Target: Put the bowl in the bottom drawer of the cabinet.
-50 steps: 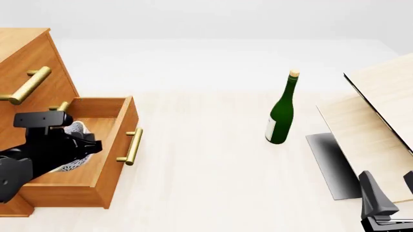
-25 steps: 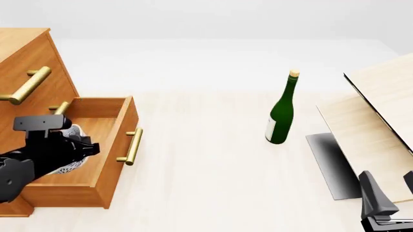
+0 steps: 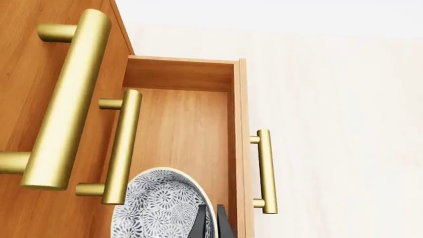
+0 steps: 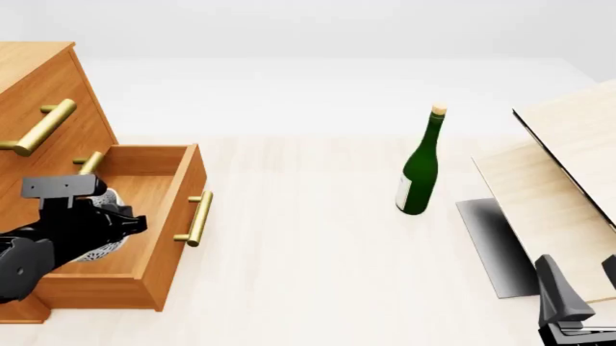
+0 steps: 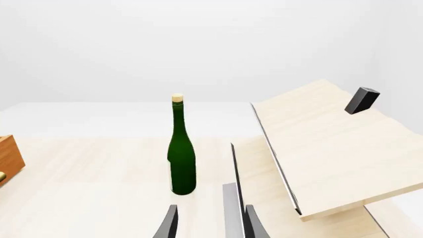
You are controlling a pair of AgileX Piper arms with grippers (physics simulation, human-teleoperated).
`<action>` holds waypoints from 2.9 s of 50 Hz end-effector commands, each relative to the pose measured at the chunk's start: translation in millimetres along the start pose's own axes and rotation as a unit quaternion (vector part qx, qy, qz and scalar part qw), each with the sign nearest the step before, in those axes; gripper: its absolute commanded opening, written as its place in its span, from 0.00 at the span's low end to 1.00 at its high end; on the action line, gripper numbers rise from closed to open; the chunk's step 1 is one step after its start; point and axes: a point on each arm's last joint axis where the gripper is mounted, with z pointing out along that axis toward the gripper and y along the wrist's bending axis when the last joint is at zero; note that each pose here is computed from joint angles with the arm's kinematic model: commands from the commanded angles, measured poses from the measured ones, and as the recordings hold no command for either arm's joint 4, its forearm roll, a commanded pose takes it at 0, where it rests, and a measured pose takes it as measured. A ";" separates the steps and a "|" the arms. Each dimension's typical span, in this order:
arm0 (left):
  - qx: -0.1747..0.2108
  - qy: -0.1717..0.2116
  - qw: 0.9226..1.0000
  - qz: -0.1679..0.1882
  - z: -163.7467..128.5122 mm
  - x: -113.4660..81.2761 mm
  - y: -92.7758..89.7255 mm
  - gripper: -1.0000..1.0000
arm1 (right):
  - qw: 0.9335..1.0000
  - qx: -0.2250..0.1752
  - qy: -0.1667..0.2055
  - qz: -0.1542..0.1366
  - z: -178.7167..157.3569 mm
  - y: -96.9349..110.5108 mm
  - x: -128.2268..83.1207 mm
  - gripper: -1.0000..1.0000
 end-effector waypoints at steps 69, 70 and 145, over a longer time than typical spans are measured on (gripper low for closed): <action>-0.018 -0.018 1.000 -0.001 15.1 -2.5 10.7 1.00 | 1.000 0.000 0.000 0.000 0.0 0.0 0.0 1.00; -0.018 -0.017 1.000 -0.001 15.1 -2.6 10.6 1.00 | 1.000 0.000 0.000 0.000 0.0 0.0 0.0 1.00; 0.123 -0.218 0.968 -0.028 -78.0 -50.7 -41.5 1.00 | 1.000 0.000 0.000 0.000 0.0 0.0 0.0 1.00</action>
